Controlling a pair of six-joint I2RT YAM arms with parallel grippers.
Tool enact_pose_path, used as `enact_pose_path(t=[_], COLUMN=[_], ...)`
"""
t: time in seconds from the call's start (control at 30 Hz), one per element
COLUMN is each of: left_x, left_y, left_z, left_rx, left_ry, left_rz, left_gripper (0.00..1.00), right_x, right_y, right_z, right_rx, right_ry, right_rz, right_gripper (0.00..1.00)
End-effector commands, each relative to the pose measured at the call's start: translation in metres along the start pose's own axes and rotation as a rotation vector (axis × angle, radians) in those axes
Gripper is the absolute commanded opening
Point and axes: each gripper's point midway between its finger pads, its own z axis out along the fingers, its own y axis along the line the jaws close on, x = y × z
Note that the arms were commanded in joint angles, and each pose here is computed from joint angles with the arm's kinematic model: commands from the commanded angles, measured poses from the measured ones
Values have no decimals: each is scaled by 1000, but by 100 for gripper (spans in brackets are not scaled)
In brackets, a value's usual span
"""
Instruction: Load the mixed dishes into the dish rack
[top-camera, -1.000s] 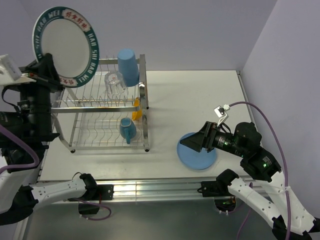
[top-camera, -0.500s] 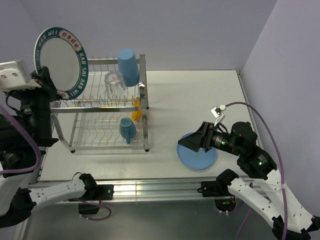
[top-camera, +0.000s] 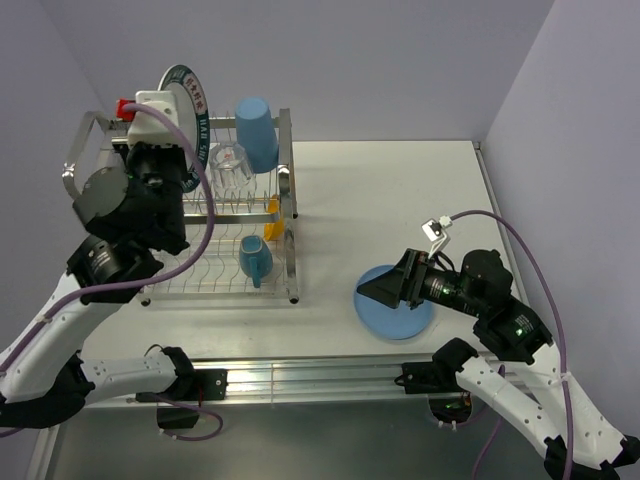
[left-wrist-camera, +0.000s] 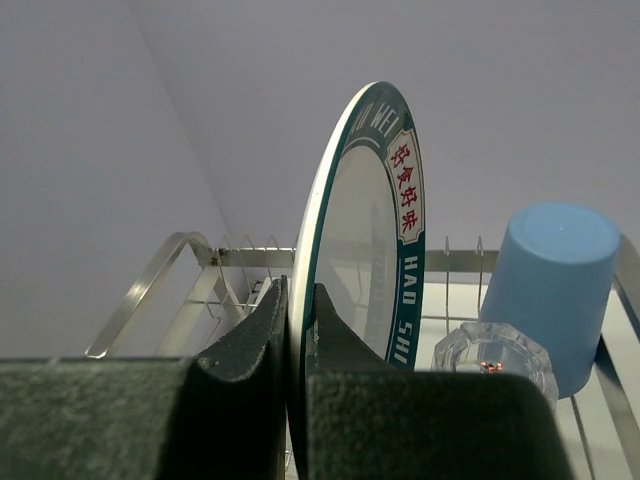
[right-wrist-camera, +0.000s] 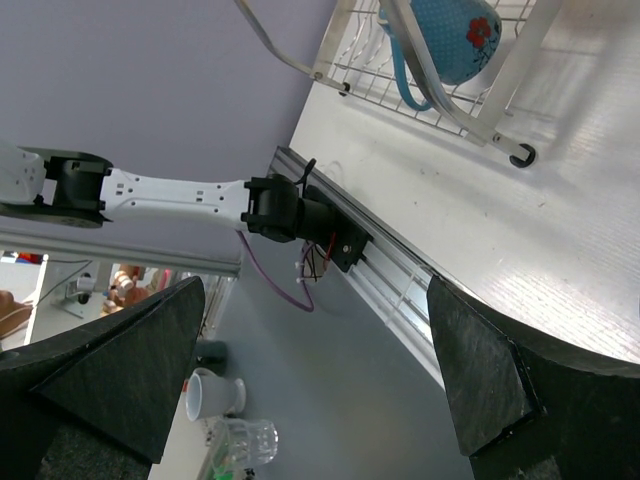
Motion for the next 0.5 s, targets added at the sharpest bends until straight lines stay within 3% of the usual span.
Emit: enact_pose_path(t=[0.0,0.47], left_x=[-17,9], left_y=[17,7], left_z=[0,10], left_rx=[-34,-16], left_ry=[-28,10], left_rz=[-57,-16], left_gripper=[0,0], right_x=[-2,2], right_y=[3,-2], right_z=[-2,0], right_rx=[-18,-12], right_ry=[-20,-9], right_rz=[-26,-25], right_gripper=[100,100])
